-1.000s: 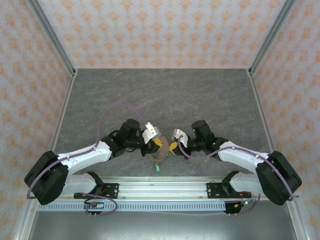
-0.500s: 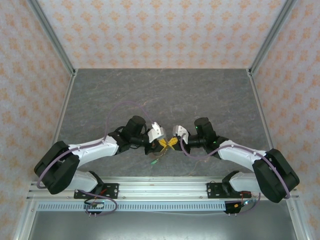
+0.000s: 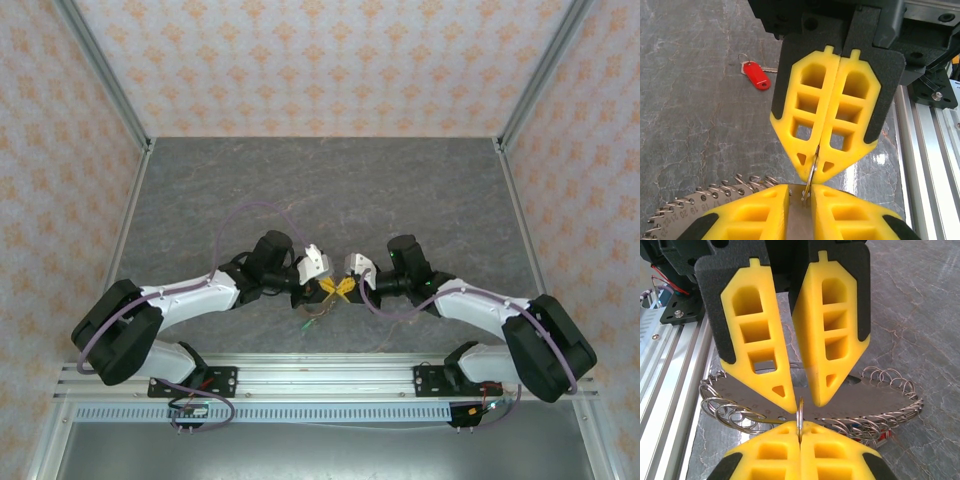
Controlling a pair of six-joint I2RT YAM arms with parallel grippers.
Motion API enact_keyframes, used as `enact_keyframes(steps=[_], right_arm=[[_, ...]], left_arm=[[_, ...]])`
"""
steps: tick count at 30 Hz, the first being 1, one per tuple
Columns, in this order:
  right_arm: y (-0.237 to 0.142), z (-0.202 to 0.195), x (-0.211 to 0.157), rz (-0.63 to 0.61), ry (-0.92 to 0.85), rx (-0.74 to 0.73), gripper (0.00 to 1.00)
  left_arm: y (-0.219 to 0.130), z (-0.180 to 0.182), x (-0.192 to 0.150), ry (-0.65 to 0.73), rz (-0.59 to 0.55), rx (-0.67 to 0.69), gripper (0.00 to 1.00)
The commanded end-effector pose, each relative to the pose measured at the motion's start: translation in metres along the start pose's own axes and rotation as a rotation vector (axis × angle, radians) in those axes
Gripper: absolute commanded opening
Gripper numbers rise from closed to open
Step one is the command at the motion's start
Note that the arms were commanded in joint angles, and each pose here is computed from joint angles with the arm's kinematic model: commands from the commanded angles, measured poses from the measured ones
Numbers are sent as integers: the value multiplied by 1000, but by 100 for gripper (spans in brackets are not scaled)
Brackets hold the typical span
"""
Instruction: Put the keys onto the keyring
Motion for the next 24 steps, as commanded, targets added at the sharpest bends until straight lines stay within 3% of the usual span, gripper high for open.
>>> enact_keyframes(steps=[1,10,24], right_arm=[[-1,-6,21,-62,-65,20,0],[-1,-8,27,-81,-68,20,0],[-2,-5,23,-69,-67,21,0]], left_arm=[[0,-7,16,67,-21,-55,18],[6,-4,1,54,72,-73,13],[-10,8,8,38,29,-33,16]])
Point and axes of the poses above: each hand's point on the last joint's axis, 136 mm out from that joint toward the fingers, its own y axis out along the fingers, its own z axis along the line the jaws close on, x = y × z, the point moved 2 cm from there along -y, back along the fingers, and after that the axes turned 15 degrees about -y, right-handed, at the moved point
